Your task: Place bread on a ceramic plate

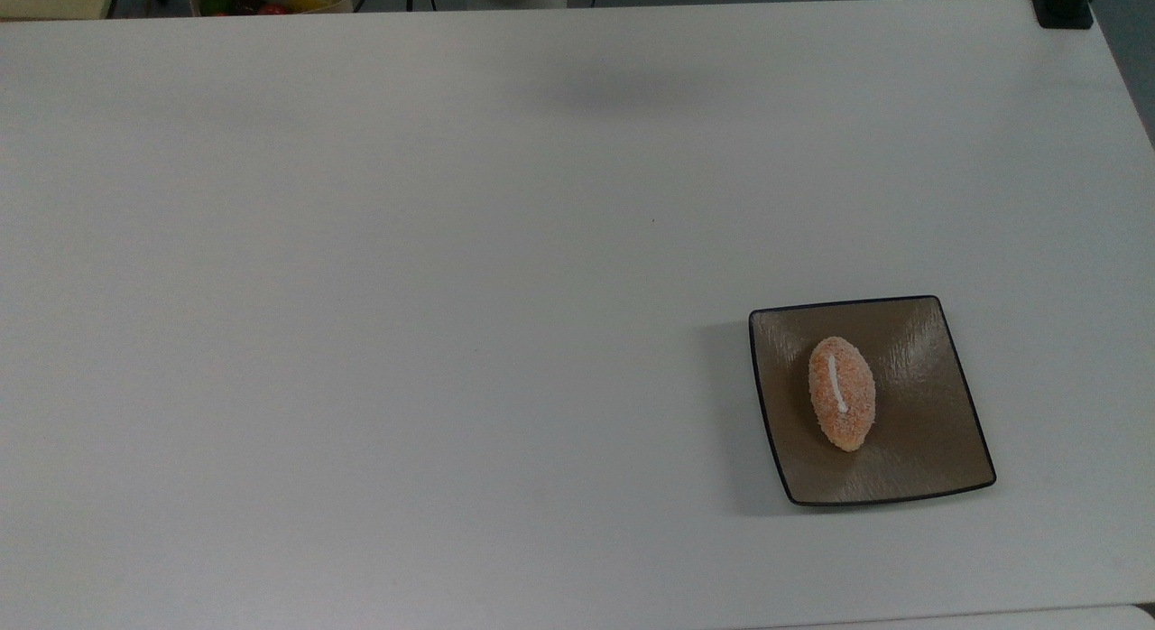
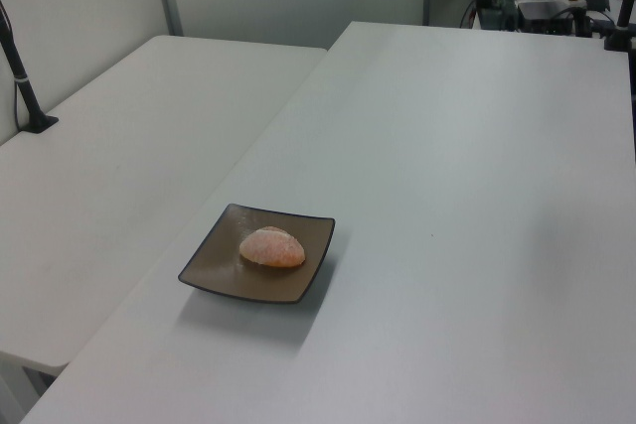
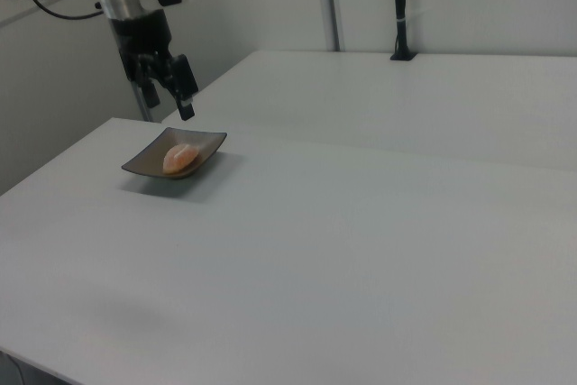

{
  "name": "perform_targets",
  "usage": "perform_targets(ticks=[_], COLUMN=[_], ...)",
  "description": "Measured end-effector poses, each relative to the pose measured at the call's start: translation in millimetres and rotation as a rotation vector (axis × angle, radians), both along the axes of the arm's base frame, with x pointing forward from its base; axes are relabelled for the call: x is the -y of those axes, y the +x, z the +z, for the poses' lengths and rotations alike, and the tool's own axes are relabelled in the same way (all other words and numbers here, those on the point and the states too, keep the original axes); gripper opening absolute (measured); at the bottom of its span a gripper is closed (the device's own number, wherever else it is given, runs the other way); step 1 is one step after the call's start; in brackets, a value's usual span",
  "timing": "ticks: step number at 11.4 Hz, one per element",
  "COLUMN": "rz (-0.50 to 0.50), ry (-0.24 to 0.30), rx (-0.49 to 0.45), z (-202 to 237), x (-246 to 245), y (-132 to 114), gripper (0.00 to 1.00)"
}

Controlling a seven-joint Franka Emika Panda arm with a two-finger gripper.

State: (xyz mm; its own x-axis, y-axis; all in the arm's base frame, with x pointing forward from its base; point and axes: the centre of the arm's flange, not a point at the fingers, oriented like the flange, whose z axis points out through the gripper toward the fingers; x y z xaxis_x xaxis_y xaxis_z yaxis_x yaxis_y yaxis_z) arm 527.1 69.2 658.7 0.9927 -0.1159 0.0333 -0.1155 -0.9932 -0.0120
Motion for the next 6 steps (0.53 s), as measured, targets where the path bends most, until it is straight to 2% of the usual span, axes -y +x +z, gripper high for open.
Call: perform_targets(ticks=[2,4,6], rz=[0.078,0.152,0.187], ry=[-0.003,-0.002,-0.003], rx=[-0.006,0.058,0.077], z=[-11.6,-22.2,-31.2], x=[-3.0,-4.6,-3.8], y=[2.0,12.7,17.4], gripper=[1.00,1.00,1.00])
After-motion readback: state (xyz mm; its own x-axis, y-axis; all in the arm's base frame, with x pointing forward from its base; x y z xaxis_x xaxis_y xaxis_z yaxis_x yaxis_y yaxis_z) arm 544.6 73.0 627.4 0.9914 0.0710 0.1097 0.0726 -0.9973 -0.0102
